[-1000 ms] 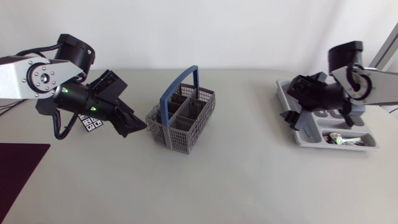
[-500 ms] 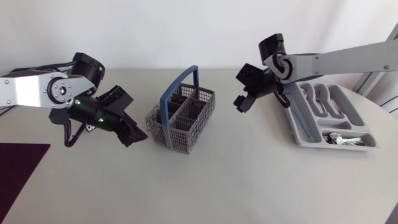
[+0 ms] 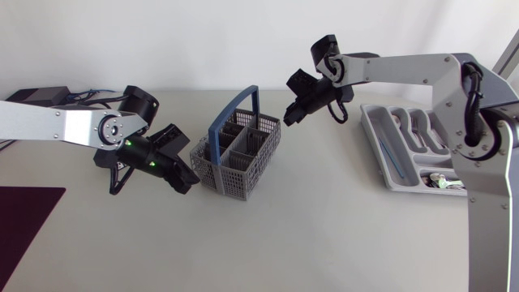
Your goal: Transfer all utensils from the basket to the drawer tray.
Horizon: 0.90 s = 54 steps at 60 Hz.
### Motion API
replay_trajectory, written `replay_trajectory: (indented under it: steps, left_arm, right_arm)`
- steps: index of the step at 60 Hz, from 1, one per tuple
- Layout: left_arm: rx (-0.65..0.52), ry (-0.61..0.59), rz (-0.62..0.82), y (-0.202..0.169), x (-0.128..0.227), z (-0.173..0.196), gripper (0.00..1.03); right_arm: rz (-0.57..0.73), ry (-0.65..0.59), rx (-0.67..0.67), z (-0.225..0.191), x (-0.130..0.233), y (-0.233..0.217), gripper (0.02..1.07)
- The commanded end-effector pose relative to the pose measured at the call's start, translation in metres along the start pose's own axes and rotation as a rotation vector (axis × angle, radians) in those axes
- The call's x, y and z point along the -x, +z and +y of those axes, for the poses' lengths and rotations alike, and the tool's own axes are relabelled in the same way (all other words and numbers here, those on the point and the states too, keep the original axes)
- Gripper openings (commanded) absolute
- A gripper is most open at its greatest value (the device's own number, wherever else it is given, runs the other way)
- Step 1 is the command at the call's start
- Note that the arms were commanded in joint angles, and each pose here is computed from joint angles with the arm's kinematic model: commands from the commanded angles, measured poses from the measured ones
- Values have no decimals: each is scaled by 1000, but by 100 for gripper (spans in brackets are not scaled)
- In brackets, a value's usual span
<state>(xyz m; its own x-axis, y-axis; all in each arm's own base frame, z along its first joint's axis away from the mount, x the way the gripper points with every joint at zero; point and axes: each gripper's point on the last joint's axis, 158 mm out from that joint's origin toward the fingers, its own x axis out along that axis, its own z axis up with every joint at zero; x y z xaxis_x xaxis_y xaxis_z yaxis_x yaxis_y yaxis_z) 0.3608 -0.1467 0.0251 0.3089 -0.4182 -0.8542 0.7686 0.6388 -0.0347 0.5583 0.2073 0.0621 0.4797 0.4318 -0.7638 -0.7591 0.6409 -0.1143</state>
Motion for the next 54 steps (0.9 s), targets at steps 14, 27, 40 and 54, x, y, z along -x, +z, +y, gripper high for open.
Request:
replay_trajectory:
  steps: [14,27,40,54]
  left_arm:
    - [57,36,-39,16,-15,23,20]
    - [84,48,-30,8,-15,34,20]
    - [117,82,-31,-7,-5,55,20]
    - [148,116,-38,-16,4,75,20]
  right_arm:
    - [13,147,-54,26,-10,1,13]
    - [28,251,-13,68,0,-8,12]
    - [43,282,27,103,16,-15,12]
    - [56,201,-16,81,6,-17,12]
